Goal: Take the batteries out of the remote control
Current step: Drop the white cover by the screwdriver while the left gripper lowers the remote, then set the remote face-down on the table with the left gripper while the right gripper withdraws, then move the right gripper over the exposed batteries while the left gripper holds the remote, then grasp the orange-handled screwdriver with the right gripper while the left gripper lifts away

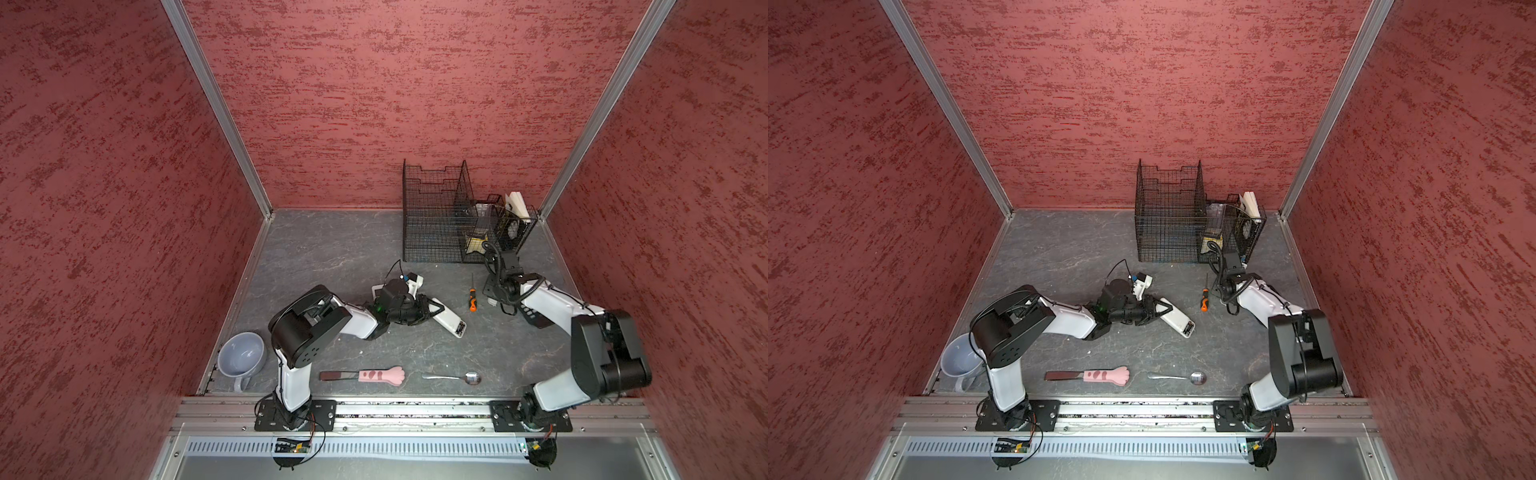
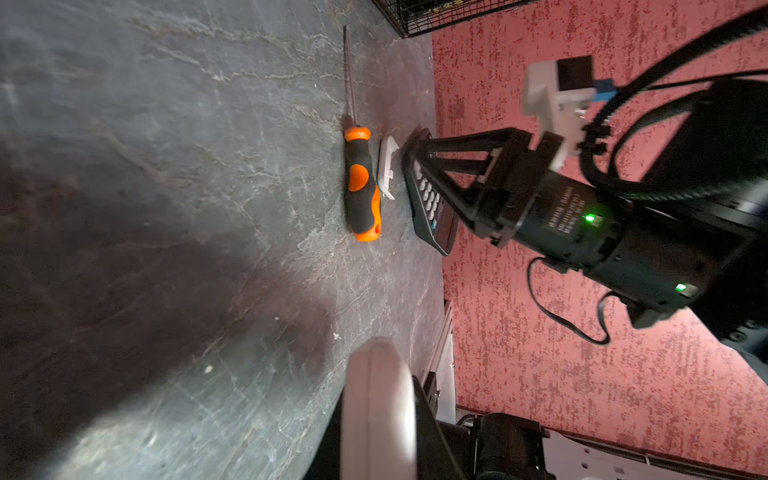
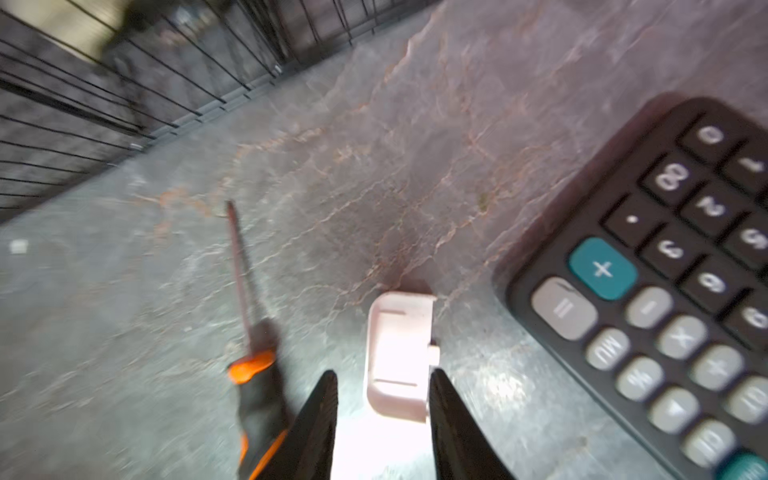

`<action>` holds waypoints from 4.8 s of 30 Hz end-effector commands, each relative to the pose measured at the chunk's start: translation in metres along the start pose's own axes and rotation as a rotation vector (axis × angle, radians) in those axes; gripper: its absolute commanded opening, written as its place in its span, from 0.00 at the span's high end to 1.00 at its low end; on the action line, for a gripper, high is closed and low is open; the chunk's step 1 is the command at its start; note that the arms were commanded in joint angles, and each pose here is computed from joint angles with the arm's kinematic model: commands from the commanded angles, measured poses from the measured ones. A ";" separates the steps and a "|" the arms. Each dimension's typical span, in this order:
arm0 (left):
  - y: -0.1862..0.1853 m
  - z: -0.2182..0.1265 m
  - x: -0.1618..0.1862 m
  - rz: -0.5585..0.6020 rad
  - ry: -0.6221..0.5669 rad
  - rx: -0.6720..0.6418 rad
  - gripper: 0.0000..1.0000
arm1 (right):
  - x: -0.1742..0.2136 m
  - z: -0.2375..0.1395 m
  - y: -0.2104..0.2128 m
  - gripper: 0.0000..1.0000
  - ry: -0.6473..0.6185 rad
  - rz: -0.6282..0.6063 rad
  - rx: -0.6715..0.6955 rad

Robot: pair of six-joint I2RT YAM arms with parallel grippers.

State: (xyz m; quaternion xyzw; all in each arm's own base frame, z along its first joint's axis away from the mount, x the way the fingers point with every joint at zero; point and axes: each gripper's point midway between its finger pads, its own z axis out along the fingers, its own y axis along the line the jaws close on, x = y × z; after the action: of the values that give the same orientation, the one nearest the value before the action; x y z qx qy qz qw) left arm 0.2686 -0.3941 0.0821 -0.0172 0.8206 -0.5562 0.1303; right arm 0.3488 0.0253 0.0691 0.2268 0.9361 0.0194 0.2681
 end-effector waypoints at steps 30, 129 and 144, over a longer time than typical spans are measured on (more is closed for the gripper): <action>0.048 -0.015 0.023 -0.002 -0.005 -0.146 0.63 | 0.001 -0.058 0.022 0.58 -0.064 0.072 -0.226; 0.042 -0.045 -0.022 0.129 0.127 -0.484 0.79 | 0.215 -0.073 0.058 0.94 0.276 -0.170 -0.150; -0.027 -0.079 -0.073 0.178 -0.007 -0.348 0.61 | 0.091 -0.072 0.036 0.51 0.076 -0.079 -0.094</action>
State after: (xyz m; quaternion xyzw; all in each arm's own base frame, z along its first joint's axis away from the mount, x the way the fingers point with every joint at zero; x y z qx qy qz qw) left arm 0.3198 -0.3263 0.1515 0.0293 0.9013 -0.3927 0.1807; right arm 0.2367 0.1088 0.0809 0.1967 0.9533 0.0732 0.2173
